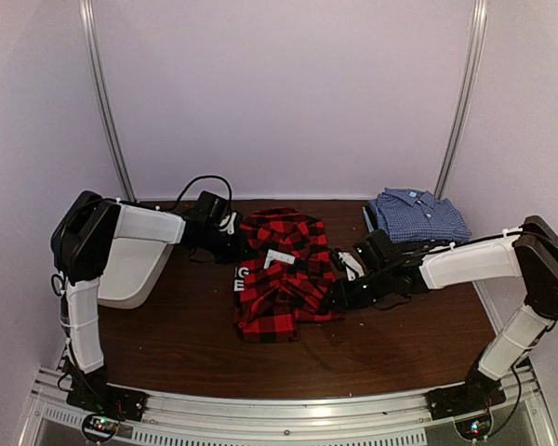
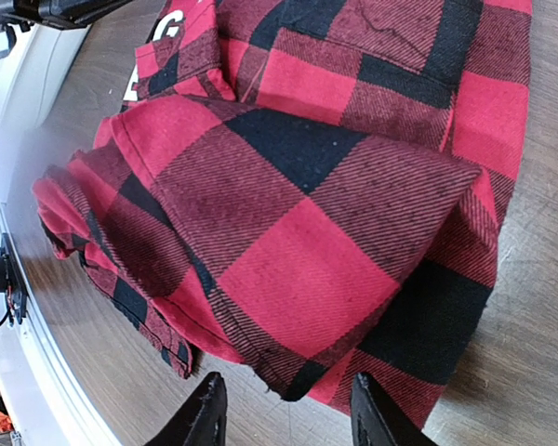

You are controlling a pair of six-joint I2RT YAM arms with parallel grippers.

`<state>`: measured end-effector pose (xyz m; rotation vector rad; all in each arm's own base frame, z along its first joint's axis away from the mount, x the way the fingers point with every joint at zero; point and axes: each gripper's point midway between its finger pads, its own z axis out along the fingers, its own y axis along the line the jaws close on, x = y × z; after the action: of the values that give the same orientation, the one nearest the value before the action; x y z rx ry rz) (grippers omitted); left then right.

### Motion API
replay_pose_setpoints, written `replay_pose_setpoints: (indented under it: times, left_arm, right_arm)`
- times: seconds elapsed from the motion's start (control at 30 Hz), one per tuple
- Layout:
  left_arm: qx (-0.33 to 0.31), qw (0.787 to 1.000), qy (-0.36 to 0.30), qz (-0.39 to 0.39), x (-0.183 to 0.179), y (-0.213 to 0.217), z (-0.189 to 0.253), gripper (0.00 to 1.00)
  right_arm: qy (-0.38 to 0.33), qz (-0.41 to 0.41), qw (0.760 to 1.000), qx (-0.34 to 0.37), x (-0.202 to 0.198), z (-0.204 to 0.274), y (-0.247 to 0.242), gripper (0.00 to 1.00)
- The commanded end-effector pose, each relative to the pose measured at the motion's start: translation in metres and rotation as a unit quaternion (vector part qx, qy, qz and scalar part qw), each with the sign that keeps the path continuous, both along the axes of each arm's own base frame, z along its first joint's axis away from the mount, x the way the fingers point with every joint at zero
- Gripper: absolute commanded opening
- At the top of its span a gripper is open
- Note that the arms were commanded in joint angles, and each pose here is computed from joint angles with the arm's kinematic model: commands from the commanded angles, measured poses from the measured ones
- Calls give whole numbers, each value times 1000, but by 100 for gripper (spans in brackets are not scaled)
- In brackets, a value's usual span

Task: Fold and stack the long sleeve shirts
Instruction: Adjust the 2/3-rectangle-folded shirt at the center of the board.

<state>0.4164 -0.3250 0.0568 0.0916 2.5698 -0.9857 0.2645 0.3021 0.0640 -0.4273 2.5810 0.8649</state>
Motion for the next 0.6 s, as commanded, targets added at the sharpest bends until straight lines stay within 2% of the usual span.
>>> replay_pose_setpoints:
  times: [0.0, 0.17, 0.37, 0.57]
  left_arm:
    - [5, 1000, -26, -2, 6, 4, 15, 14]
    - [10, 999, -33, -14, -23, 20, 30, 22]
    - [17, 999, -6, -40, -82, 42, 19, 28]
    - [27, 997, 7, -73, -133, 45, 14, 31]
  right_arm:
    - [6, 5, 1000, 3, -6, -7, 3, 47]
    - [6, 14, 1000, 4, -9, -8, 8, 49]
    - [7, 11, 1000, 5, -8, -12, 10, 51]
    - [8, 8, 1000, 3, -6, -16, 12, 51]
